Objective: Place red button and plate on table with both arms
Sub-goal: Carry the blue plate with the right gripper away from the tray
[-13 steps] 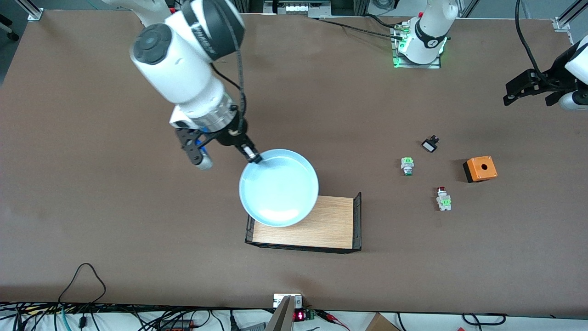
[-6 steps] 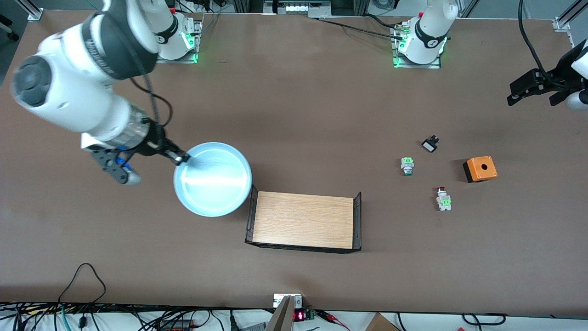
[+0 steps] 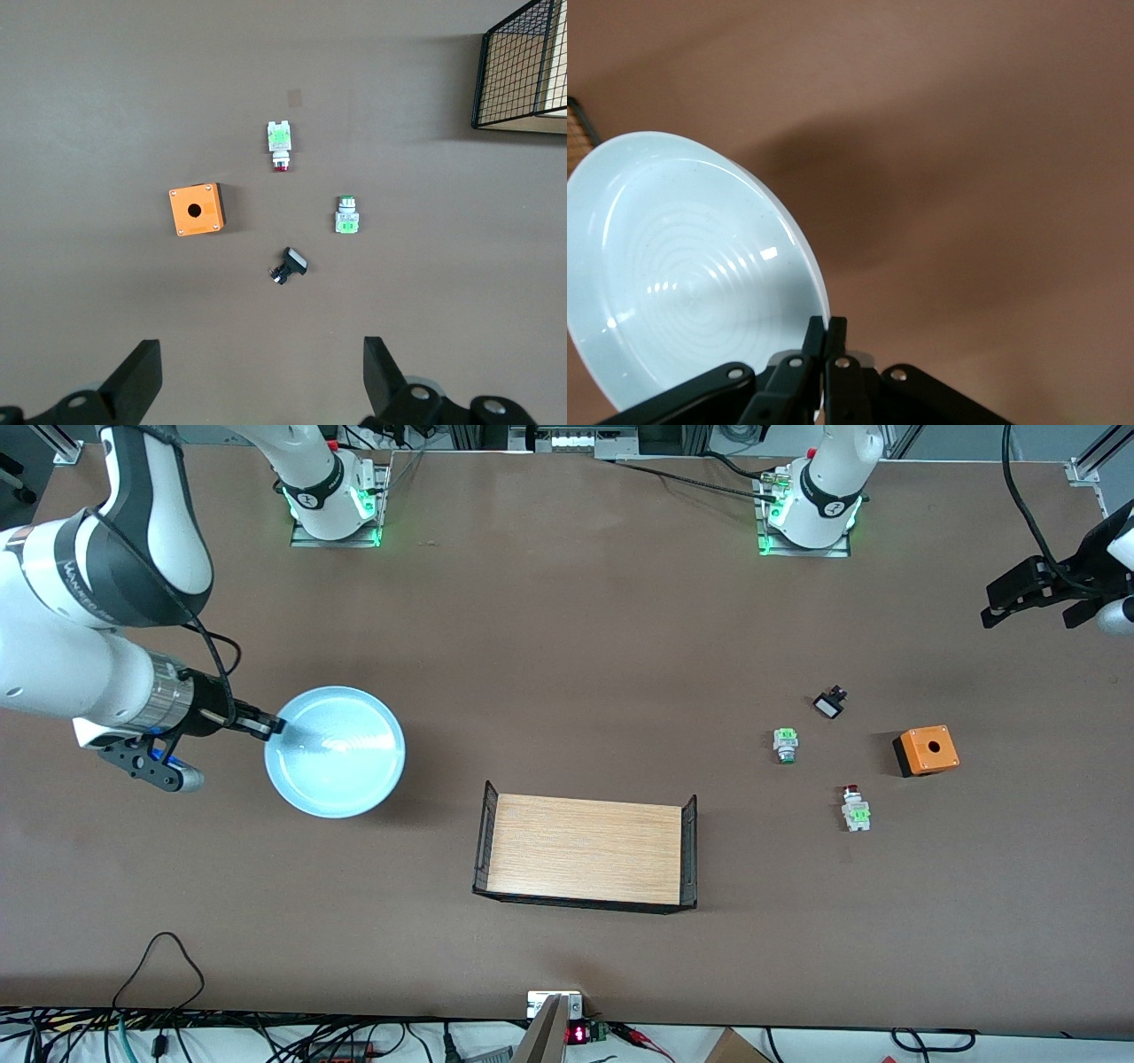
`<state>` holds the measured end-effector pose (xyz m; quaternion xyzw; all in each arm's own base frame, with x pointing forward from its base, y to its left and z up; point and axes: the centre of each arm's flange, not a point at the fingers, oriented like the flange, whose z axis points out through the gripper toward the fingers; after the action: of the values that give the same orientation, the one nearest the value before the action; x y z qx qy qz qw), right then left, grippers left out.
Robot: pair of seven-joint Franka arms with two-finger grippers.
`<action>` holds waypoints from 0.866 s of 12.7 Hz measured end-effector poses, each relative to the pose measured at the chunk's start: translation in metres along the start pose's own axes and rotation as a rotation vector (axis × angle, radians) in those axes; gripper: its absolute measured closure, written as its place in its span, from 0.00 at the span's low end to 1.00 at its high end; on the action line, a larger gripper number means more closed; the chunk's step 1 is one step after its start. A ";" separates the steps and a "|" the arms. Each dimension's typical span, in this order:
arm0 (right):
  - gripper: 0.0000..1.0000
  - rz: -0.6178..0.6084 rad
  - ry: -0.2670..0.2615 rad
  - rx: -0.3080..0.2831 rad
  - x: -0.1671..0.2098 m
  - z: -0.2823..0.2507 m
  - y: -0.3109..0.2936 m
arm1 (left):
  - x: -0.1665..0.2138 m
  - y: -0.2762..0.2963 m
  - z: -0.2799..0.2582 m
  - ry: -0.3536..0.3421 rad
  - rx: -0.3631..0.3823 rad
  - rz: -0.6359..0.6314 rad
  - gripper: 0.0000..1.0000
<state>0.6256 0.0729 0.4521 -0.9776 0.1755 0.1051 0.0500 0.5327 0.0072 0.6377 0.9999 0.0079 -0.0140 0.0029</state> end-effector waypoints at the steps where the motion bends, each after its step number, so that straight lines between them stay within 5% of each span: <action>1: 0.98 -0.028 -0.012 -0.025 0.002 0.008 0.014 | 0.000 0.000 0.000 0.000 0.000 0.000 0.00; 5: 0.98 -0.158 -0.068 -0.126 0.004 0.047 0.047 | 0.000 -0.001 -0.001 0.001 0.000 -0.002 0.00; 11: 0.98 -0.202 -0.086 -0.117 0.004 0.128 0.107 | 0.000 -0.002 -0.008 0.017 0.000 -0.004 0.00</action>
<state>0.5676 -0.0110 0.3197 -0.9861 0.0676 0.1511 0.0107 0.5329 0.0093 0.6454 0.9999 0.0099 -0.0057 0.0028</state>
